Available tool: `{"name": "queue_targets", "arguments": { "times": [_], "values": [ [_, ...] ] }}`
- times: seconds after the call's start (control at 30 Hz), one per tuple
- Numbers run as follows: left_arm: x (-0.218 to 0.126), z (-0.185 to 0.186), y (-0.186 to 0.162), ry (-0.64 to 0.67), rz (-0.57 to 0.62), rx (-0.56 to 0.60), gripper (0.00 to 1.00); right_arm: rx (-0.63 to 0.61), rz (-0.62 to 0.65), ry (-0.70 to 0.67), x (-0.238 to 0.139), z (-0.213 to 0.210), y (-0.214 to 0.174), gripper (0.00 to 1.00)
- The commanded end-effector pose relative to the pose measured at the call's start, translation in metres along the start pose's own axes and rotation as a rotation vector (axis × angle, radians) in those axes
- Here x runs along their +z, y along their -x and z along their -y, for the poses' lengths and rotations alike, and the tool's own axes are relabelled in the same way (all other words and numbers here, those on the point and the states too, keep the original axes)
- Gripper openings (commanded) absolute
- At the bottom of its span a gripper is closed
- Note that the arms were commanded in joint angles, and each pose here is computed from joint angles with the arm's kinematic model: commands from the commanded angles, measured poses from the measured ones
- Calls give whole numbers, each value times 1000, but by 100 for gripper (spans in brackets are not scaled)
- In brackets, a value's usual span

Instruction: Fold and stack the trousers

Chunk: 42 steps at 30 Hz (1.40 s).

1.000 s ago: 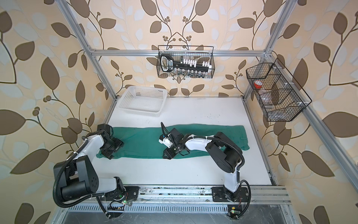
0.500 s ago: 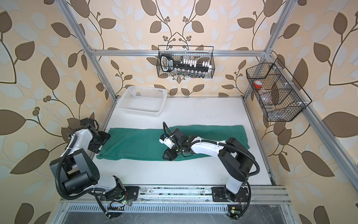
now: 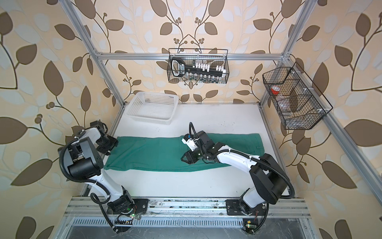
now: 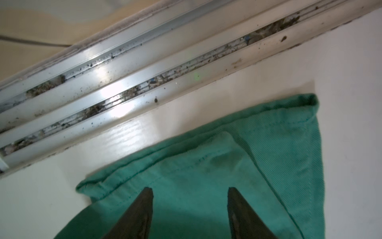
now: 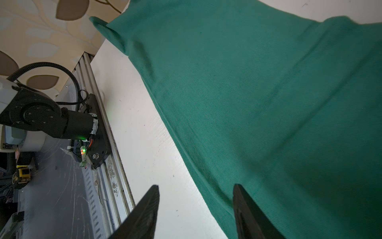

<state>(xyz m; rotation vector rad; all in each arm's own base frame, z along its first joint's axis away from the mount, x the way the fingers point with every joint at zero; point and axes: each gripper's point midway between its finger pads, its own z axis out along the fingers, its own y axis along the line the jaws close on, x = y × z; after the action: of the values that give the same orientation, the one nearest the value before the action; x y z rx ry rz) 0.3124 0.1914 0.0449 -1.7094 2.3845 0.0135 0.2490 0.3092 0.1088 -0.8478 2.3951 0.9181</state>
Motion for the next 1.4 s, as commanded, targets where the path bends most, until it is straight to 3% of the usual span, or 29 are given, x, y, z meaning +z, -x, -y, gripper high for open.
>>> {"name": "queue_targets", "arguments": {
  "times": [0.0,0.47,0.63,0.73,0.87,1.37],
  "values": [
    [-11,14,24,-19,70,-28,48,16,-7,-18,-4,4,-7,58],
    [21,20,22,15,15,-21,43,26,-18,-10,3,4,-7,58],
    [32,20,20,29,-8,-13,30,29,-14,-15,1,5,-6,58],
    [31,21,20,23,-11,-11,15,32,-11,-17,0,6,-6,58],
    [19,23,24,14,5,1,0,32,-12,-16,-1,7,-6,58],
    [-52,39,40,-31,77,53,1,56,3,-19,2,15,-4,58]
  ]
}}
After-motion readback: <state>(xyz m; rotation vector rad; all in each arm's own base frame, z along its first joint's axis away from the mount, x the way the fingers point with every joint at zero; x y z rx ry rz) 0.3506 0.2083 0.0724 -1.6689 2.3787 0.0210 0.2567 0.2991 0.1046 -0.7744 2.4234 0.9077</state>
